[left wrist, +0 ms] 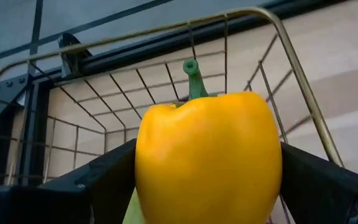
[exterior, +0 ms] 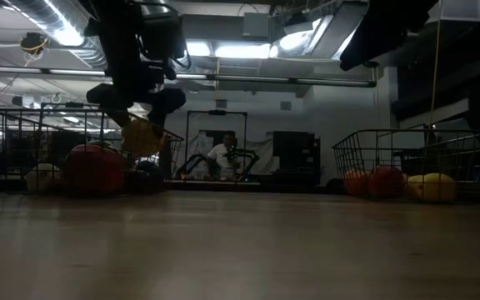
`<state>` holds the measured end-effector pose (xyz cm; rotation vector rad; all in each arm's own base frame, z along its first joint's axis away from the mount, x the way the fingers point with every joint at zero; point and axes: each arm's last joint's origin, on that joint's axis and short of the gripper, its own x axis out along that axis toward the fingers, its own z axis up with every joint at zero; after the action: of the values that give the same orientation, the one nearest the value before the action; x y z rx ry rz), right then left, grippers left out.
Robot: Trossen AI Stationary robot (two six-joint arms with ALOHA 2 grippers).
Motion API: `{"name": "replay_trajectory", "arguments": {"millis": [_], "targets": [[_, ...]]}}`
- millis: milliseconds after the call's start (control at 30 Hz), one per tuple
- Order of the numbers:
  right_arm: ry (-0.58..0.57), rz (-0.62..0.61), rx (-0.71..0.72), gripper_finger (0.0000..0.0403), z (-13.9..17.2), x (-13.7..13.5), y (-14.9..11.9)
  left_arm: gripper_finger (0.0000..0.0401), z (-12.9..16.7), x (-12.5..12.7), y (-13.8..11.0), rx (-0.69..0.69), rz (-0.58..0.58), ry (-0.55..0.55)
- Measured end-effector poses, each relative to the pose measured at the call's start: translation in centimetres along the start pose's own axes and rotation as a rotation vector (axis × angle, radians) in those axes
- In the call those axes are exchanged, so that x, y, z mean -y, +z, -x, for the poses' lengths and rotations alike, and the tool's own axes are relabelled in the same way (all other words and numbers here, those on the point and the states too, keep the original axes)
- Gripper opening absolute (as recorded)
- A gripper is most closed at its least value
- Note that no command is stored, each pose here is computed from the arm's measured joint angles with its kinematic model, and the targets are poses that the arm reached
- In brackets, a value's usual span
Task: Sort produce into baskets
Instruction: Put the yellow bell pepper into the left gold wire basket
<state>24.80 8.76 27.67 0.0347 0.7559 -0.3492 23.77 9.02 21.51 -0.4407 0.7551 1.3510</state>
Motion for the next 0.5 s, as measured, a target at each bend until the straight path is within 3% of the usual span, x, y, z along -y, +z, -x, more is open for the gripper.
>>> {"name": "replay_trajectory", "arguments": {"millis": [367, 500], "targets": [[0.001, 0.002, -0.003, 0.0209, 0.0, 0.0, -0.02, 0.0337, -0.58, -0.46, 0.52, -0.003, -0.002, 0.023], [0.052, 0.043, -0.009, 0.0209, 0.7, 0.29, 0.05, 0.0337, -0.58, -0.46, 0.52, -0.002, -0.002, 0.023]]}}
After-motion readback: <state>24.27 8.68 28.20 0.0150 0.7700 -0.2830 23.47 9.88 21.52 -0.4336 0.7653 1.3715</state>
